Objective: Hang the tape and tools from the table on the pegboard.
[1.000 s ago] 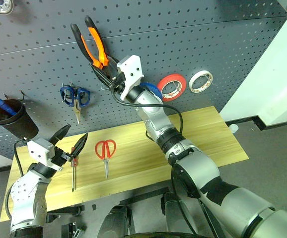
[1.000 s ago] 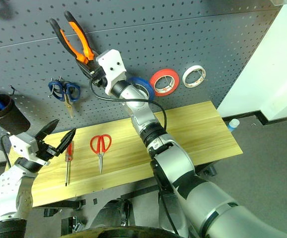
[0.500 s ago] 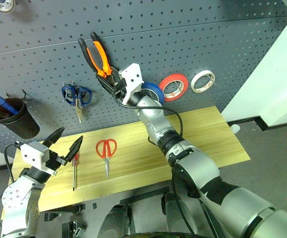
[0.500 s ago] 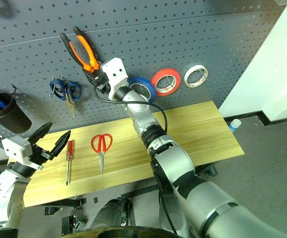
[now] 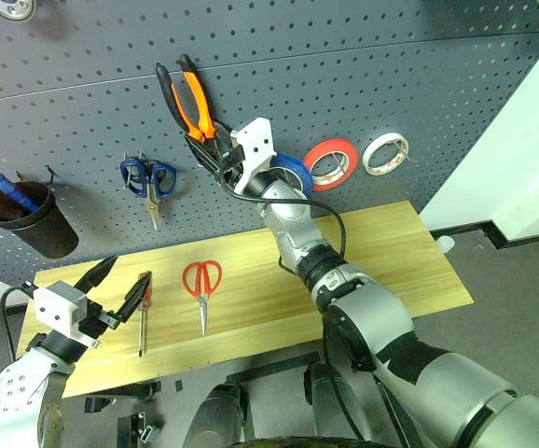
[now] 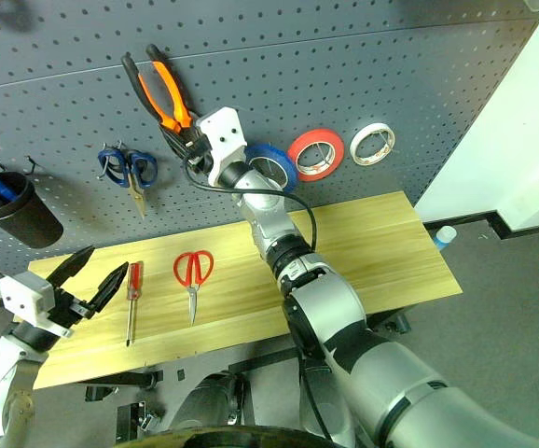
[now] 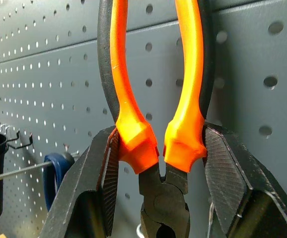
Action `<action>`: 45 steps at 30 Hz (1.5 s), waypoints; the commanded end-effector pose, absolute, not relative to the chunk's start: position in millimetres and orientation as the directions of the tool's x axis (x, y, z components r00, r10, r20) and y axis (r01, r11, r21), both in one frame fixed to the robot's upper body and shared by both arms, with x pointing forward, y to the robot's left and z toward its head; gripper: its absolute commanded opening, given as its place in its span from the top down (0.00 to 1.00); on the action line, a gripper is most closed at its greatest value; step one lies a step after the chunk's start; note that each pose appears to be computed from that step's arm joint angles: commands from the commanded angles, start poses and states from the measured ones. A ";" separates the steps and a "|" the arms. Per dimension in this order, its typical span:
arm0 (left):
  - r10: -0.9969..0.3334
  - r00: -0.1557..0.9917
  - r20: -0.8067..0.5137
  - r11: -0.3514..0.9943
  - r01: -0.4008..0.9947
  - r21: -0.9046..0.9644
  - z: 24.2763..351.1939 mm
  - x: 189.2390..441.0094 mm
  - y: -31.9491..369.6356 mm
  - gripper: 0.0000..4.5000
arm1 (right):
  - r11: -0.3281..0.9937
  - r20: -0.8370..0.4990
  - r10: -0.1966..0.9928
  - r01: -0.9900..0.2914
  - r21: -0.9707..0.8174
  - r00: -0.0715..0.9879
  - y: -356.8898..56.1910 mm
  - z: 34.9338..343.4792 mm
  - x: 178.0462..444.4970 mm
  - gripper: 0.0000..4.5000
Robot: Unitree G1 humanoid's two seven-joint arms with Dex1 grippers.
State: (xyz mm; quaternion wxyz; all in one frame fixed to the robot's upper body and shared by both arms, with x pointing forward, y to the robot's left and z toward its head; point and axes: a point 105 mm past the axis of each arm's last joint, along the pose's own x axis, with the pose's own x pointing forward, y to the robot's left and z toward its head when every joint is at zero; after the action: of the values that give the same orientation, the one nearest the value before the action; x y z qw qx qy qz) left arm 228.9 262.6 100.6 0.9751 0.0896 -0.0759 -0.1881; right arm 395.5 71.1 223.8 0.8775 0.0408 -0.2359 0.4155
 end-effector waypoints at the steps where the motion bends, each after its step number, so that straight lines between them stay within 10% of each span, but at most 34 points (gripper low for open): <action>1: -0.377 0.915 0.146 0.913 0.340 0.226 108.6 224.5 265.9 0.20 | 0.542 0.562 0.721 -0.835 -0.093 0.405 126.7 261.3 356.4 0.53; 45: -0.414 0.902 0.118 0.900 0.388 0.198 85.0 219.7 264.7 0.20 | 0.665 0.459 0.700 -0.734 -0.140 0.547 100.9 235.8 386.9 0.53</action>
State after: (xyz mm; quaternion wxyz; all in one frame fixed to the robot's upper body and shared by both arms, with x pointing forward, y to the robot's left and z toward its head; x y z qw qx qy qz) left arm 221.3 263.2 81.9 0.9722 0.0795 -0.0700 -0.2090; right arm 402.3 75.5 225.1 0.8939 0.0180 -0.2314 0.3834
